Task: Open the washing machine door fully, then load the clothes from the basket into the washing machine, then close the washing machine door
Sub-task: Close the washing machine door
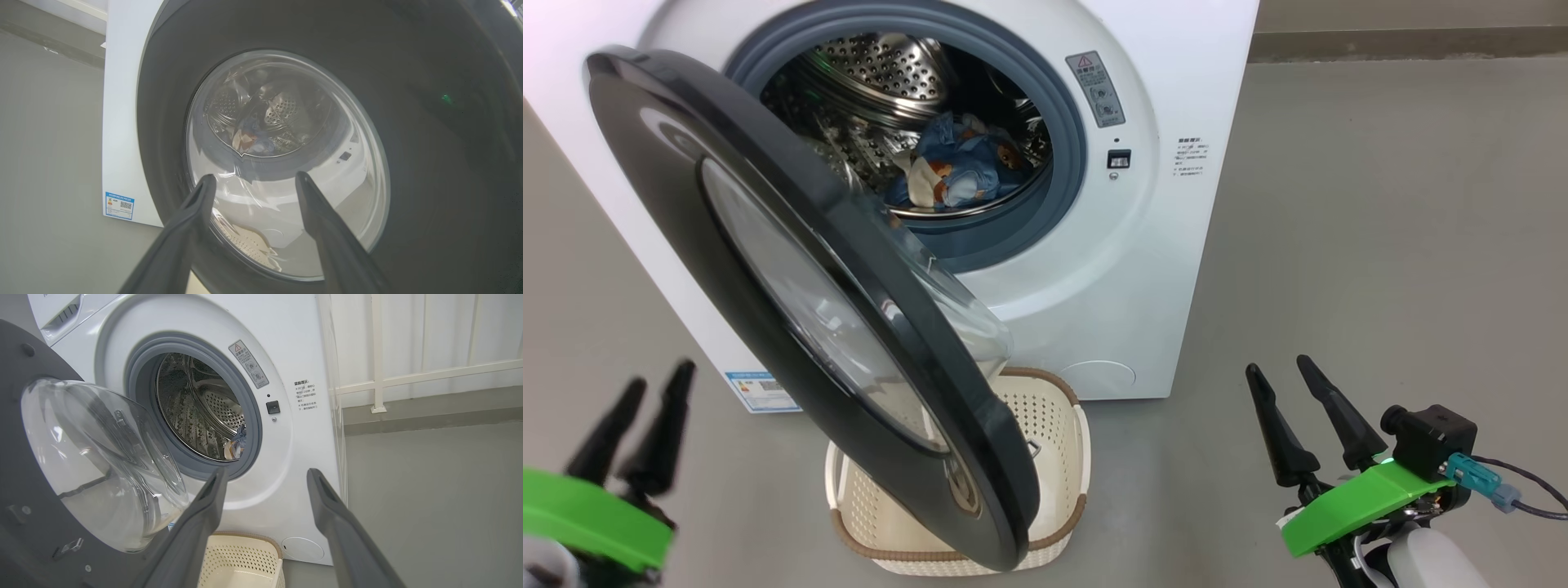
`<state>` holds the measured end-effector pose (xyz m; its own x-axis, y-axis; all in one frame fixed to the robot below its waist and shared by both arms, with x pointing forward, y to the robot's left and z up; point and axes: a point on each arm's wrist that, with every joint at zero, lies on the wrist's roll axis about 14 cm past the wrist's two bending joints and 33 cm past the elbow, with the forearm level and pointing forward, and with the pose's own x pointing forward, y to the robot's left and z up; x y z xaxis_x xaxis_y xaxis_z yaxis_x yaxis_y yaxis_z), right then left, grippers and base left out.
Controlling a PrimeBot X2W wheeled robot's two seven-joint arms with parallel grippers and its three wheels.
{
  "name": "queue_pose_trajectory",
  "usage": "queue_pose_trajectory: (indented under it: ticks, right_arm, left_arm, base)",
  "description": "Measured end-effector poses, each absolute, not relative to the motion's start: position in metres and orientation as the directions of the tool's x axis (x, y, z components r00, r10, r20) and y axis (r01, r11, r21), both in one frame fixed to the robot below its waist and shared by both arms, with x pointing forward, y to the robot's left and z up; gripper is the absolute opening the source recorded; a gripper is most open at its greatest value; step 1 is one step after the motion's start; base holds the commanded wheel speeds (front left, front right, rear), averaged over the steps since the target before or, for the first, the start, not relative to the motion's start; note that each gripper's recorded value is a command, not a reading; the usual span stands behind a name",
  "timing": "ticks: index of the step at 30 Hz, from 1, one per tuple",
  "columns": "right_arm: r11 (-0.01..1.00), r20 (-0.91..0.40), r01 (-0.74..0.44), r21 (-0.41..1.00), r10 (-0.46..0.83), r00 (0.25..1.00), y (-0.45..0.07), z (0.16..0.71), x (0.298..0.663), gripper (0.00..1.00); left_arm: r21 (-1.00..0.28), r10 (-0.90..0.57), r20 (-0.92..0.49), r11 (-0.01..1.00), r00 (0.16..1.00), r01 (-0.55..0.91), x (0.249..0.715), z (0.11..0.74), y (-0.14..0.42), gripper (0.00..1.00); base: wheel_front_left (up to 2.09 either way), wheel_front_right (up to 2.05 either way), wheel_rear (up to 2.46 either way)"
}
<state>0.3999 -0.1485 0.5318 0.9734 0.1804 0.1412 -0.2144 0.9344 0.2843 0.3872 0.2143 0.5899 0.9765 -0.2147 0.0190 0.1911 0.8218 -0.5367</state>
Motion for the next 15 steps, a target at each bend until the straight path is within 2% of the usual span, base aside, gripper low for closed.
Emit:
queue_pose_trajectory:
  ticks: [7,15]
  right_arm:
    - [0.936,0.142,-0.213,0.281,0.179,0.974,-0.15,0.532,0.399,1.0]
    - [0.938,0.145,-0.206,0.277,0.171,0.974,-0.154,0.534,0.397,1.0]
  left_arm:
    - [-0.463,-0.115,0.087,0.875,0.99,0.143,0.381,0.566,0.212,1.0]
    - [-0.377,-0.069,0.133,0.919,0.989,0.115,0.374,0.541,0.207,1.0]
  base:
    - [0.0,0.0,0.0]
    - [0.0,0.0,0.0]
